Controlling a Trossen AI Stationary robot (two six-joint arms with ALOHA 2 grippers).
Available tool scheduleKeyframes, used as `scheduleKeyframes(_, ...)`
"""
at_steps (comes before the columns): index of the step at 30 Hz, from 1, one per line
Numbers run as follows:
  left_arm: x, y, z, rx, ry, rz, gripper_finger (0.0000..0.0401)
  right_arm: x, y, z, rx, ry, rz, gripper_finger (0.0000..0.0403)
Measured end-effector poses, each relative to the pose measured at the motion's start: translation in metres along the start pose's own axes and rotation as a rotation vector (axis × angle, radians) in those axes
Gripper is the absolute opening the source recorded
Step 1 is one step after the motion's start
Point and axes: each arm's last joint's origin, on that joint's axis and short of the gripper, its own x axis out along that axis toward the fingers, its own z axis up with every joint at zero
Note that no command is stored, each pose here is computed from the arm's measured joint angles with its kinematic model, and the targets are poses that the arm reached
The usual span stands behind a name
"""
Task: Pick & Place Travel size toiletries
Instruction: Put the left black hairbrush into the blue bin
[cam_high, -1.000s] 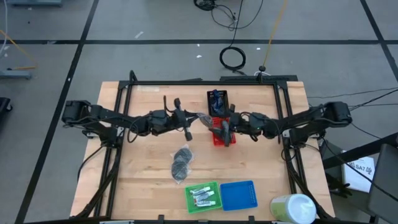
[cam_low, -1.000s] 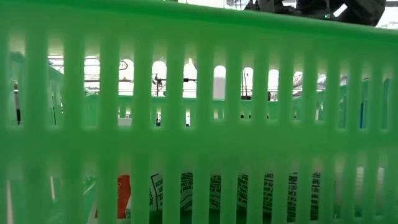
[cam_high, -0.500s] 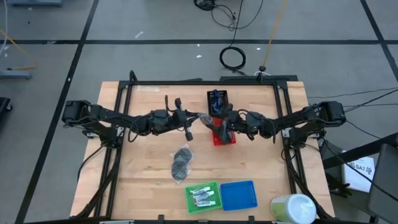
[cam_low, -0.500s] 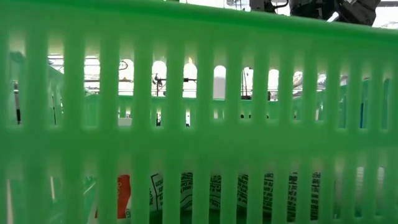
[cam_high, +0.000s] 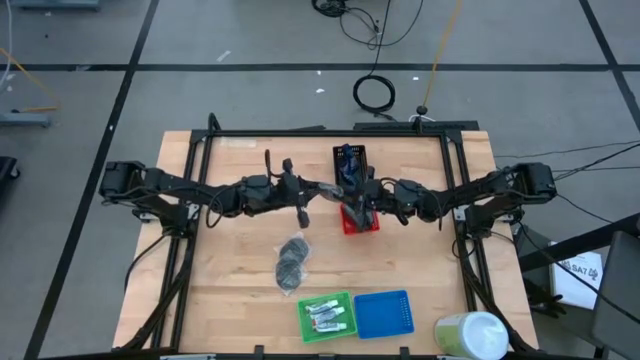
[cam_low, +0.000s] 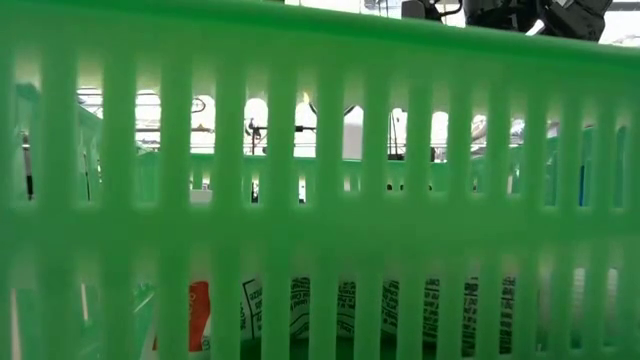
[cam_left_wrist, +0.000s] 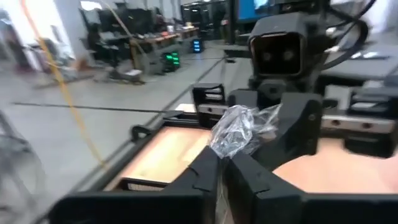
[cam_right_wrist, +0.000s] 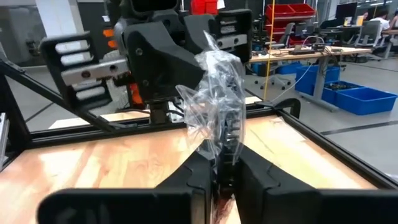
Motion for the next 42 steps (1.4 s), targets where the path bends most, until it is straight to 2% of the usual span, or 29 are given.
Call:
scheduleKeyframes(4, -0.002, 0.003, 0.001, -0.043, 0.017, -0.068, 0.0082, -0.001, 0.0, 0.0, -0.003, 0.006, 0.001, 0.0029)
scheduleKeyframes(8, -0.01, 0.003, 0.009, -0.08, 0.025, -0.102, 0.0171, -0.007, 0.001, 0.009, -0.03, 0.026, 0.036, 0.0021)
scheduleKeyframes(11, -0.022, 0.002, 0.019, -0.056, 0.032, -0.123, 0.0234, -0.018, 0.001, 0.02, -0.032, 0.048, 0.059, 0.0021)
scheduleKeyframes(14, -0.033, 0.003, 0.027, -0.024, 0.046, -0.095, 0.0281, -0.031, 0.003, 0.03, 0.001, 0.089, 0.135, 0.0021)
scheduleKeyframes(18, -0.042, 0.007, 0.029, -0.017, 0.098, -0.005, 0.0321, -0.047, 0.013, 0.039, 0.068, 0.142, 0.306, 0.0021)
scheduleKeyframes(24, -0.046, 0.01, 0.019, -0.033, 0.216, 0.055, 0.0345, -0.07, 0.042, 0.048, 0.162, 0.209, 0.667, 0.0021)
scheduleKeyframes(30, -0.047, 0.011, 0.015, -0.08, 0.251, 0.118, 0.0347, -0.09, 0.077, 0.044, 0.215, 0.304, 0.85, 0.0021)
scheduleKeyframes(36, -0.046, 0.015, 0.014, -0.077, 0.251, 0.178, 0.0347, -0.101, 0.109, 0.025, 0.262, 0.441, 0.819, 0.0021)
scheduleKeyframes(42, -0.044, 0.021, 0.012, -0.143, 0.257, 0.225, 0.0347, -0.108, 0.132, 0.002, 0.297, 0.581, 0.75, 0.0022)
